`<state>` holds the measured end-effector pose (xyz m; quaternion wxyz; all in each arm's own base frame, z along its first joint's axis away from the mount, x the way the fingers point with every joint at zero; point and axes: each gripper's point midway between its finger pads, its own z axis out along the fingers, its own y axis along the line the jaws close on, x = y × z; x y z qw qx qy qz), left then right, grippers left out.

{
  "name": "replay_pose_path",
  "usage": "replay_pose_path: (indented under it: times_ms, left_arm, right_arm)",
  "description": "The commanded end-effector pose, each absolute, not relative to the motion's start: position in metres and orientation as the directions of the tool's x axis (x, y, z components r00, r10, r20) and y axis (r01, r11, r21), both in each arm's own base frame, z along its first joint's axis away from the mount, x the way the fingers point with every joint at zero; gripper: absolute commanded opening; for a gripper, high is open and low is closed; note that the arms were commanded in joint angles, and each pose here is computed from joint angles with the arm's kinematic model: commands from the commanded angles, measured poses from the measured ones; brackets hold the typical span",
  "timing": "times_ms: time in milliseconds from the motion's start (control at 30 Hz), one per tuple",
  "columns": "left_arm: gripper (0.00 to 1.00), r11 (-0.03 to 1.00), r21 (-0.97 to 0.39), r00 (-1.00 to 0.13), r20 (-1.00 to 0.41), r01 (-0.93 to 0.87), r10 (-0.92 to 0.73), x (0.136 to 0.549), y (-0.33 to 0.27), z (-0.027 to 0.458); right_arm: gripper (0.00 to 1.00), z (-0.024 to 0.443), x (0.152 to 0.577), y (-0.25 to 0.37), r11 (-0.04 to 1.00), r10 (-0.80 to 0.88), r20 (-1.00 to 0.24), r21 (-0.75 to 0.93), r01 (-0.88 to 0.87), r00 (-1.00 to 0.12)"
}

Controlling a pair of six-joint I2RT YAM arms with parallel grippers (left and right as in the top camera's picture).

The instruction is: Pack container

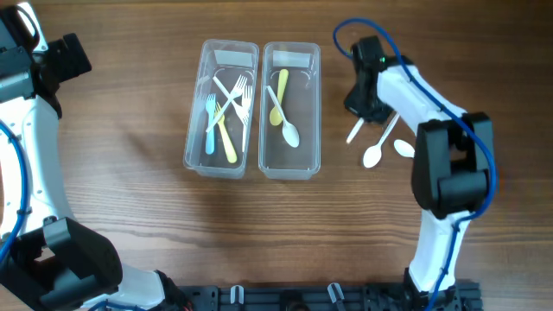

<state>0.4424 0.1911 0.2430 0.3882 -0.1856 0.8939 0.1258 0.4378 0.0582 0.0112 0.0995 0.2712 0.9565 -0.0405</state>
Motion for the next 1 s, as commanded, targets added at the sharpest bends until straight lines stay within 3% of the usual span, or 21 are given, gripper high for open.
replay_pose_path:
  times_ms: [0, 67, 167, 200, 233, 333, 567, 633, 700, 833, 900, 967]
  left_arm:
    - [1.00, 0.893, 0.079, -0.606, -0.761, -0.443, -0.234, 0.441, 0.194, 0.255]
    - [1.00, 0.893, 0.078, -0.606, -0.761, -0.444, -0.234, 0.441, 0.194, 0.255]
    - [1.00, 0.893, 0.078, -0.606, -0.761, -0.443, -0.234, 0.441, 0.194, 0.255]
    - [1.00, 0.893, 0.078, -0.606, -0.760, -0.444, -0.234, 0.441, 0.194, 0.255]
    - [1.00, 0.893, 0.078, -0.606, -0.761, -0.443, -0.234, 0.441, 0.194, 0.255]
    - [1.00, 0.893, 0.078, -0.606, -0.761, -0.443, -0.234, 0.441, 0.194, 0.255]
    - [1.00, 0.893, 0.078, -0.606, -0.761, -0.443, -0.234, 0.441, 0.194, 0.255]
    - [1.00, 0.893, 0.078, -0.606, -0.761, -0.443, -0.234, 0.441, 0.194, 0.255]
    - [1.00, 0.893, 0.078, -0.606, -0.761, -0.443, -0.234, 0.441, 0.194, 0.255]
    - [1.00, 0.893, 0.078, -0.606, -0.761, -0.444, -0.234, 0.441, 0.194, 0.255]
    - [1.00, 0.893, 0.078, -0.606, -0.761, -0.443, -0.234, 0.441, 0.194, 0.255]
    - [1.00, 0.893, 0.078, -0.606, -0.761, -0.443, -0.234, 0.441, 0.194, 0.255]
  right_arm:
    - [0.04, 0.099, 0.503, 0.066, 0.940, 0.322, -0.398, 0.030, 0.339, -0.859]
    - [0.04, 0.163, 0.523, 0.089, 0.970, 0.240, -0.484, 0.103, 0.218, -0.842]
    - [0.04, 0.200, 0.526, 0.122, 0.979, 0.186, -0.539, 0.169, 0.110, -0.822]
    - [0.04, 0.200, 0.522, 0.137, 0.979, 0.152, -0.529, 0.194, 0.056, -0.835]
    - [0.04, 0.200, 0.508, 0.177, 0.961, 0.038, -0.505, 0.256, -0.108, -0.862]
    - [0.04, 0.199, 0.485, 0.224, 0.936, -0.099, -0.499, 0.248, -0.251, -0.861]
    - [0.08, 0.154, 0.444, 0.244, 0.949, -0.163, -0.364, 0.198, -0.247, -0.917]
    - [0.73, 0.153, 0.445, 0.243, 0.948, -0.175, -0.368, 0.189, -0.258, -0.913]
    - [0.79, 0.156, 0.458, 0.230, 0.967, -0.163, -0.413, 0.115, -0.229, -0.896]
    - [0.76, 0.185, 0.475, 0.184, 0.987, -0.100, -0.456, 0.068, -0.147, -0.884]
    - [0.73, 0.201, 0.476, 0.139, 0.995, 0.062, -0.446, 0.101, 0.019, -0.893]
    - [0.63, 0.191, 0.464, 0.092, 0.979, 0.203, -0.356, 0.085, 0.185, -0.912]
